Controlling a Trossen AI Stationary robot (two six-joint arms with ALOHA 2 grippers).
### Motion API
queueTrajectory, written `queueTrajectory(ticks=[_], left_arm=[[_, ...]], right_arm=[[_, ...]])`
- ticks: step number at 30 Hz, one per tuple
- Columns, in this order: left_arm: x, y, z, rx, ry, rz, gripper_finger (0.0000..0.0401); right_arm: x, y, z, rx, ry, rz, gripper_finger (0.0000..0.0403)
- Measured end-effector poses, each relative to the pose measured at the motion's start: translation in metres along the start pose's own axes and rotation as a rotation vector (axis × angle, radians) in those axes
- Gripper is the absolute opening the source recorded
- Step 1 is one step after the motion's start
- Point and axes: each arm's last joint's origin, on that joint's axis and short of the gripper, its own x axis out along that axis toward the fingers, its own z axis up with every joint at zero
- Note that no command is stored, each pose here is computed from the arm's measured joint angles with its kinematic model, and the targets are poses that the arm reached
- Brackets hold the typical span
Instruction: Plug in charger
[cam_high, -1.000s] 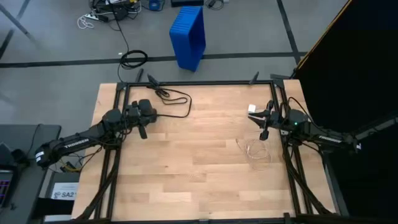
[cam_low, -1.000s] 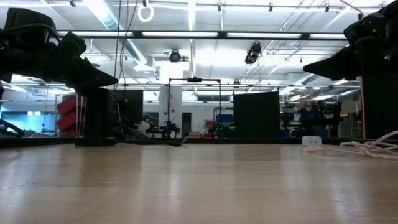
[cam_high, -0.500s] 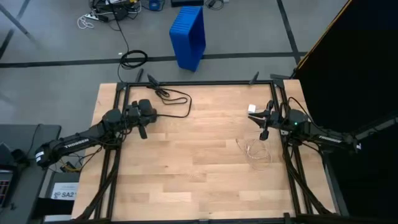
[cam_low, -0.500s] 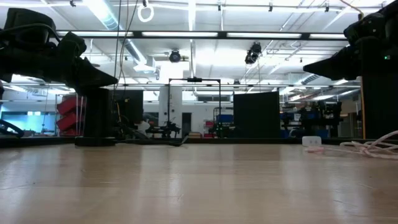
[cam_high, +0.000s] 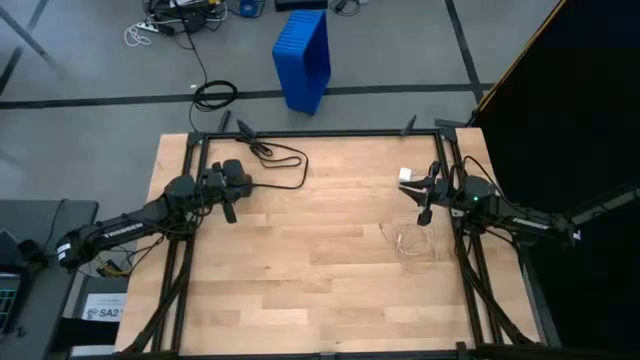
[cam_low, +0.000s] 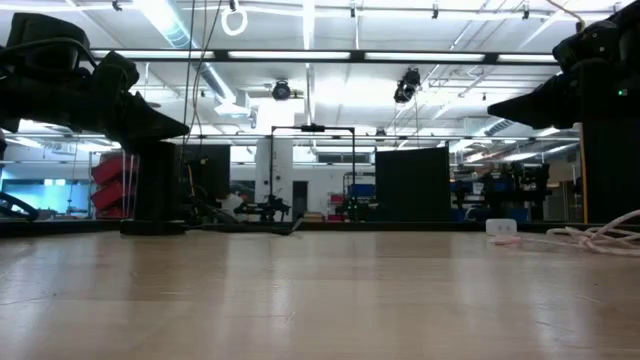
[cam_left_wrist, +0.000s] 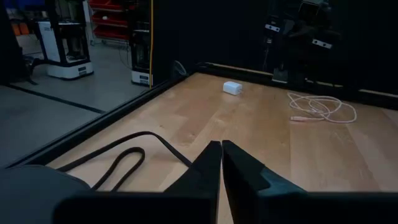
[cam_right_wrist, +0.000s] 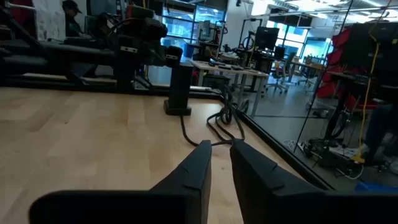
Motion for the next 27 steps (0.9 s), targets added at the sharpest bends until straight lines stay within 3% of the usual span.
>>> queueTrajectory(ticks=[27], left_arm=[[0.0000, 0.0000, 0.0000, 0.000, 0.000, 0.000, 0.0000]], right_arm=[[0.0000, 0.0000, -0.0001, 0.000, 0.001, 0.000, 0.0032]])
